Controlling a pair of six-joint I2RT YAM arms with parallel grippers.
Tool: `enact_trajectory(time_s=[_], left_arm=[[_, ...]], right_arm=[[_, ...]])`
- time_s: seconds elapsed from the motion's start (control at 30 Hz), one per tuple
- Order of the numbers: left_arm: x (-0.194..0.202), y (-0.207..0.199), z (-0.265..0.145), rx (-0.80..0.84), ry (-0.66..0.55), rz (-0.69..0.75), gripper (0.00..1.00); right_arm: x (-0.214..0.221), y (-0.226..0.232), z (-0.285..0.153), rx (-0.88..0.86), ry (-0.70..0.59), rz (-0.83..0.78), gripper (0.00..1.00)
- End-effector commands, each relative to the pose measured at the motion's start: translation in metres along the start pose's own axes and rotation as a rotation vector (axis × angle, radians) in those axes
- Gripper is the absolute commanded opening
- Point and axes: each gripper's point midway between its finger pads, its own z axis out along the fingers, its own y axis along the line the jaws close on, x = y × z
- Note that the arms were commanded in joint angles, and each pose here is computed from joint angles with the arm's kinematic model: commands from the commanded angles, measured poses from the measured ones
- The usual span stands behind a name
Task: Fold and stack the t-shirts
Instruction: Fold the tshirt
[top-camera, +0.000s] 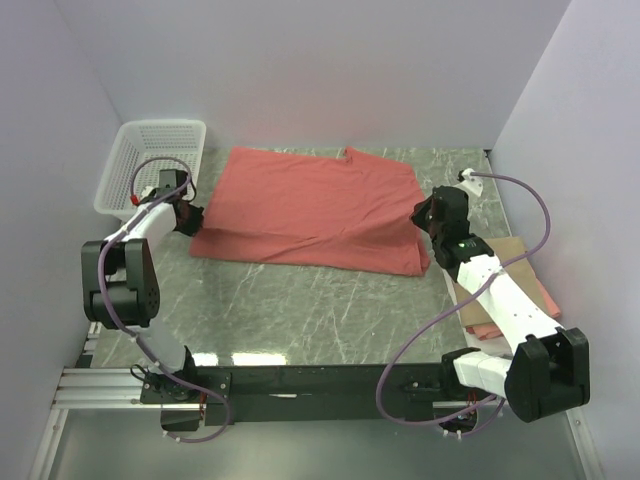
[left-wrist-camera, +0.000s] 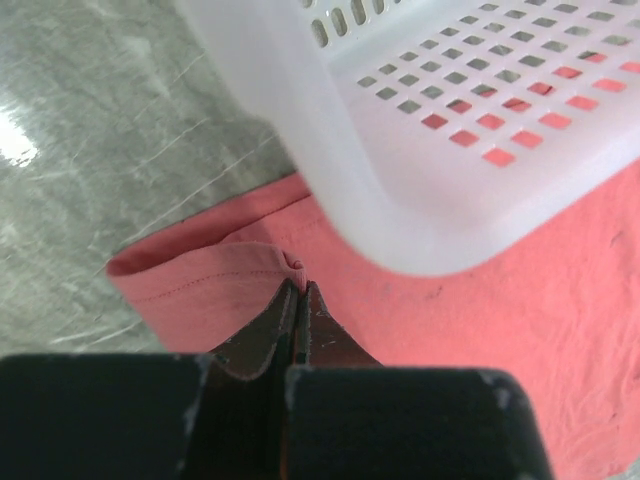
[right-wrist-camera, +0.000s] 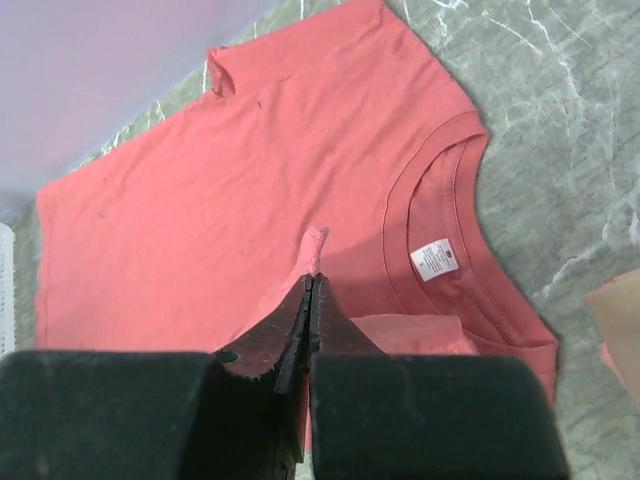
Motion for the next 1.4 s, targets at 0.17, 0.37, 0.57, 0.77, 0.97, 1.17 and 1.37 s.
enact_trajectory(time_s=[0.17, 0.37, 0.57, 0.77, 0.97, 1.17, 1.37], left_arm=[[-0.013, -0.026, 0.006, 0.030, -0.025, 0.003, 0.01], [-0.010, -0.032, 0.012, 0.043, -0.014, 0.014, 0.01], [-0.009, -0.038, 0.018, 0.051, -0.014, 0.036, 0.01], [-0.006, -0.041, 0.022, 0.056, -0.009, 0.047, 0.01], [-0.006, -0.041, 0.027, 0.050, -0.009, 0.049, 0.01], [-0.009, -0.041, 0.027, 0.043, -0.019, 0.047, 0.01], [-0.014, -0.047, 0.019, 0.061, -0.032, 0.044, 0.01]], right_arm=[[-0.014, 0.000, 0.006, -0.015, -0.043, 0.011, 0.00], [-0.008, -0.003, 0.010, -0.007, -0.023, 0.010, 0.00], [-0.002, -0.006, 0.014, -0.001, -0.010, 0.014, 0.00], [-0.002, -0.008, 0.014, -0.004, -0.020, 0.021, 0.00], [-0.001, -0.009, 0.016, -0.002, -0.017, 0.020, 0.00], [-0.007, -0.008, 0.014, -0.017, -0.037, 0.028, 0.00], [-0.018, -0.003, 0.010, -0.027, -0.057, 0.030, 0.00]])
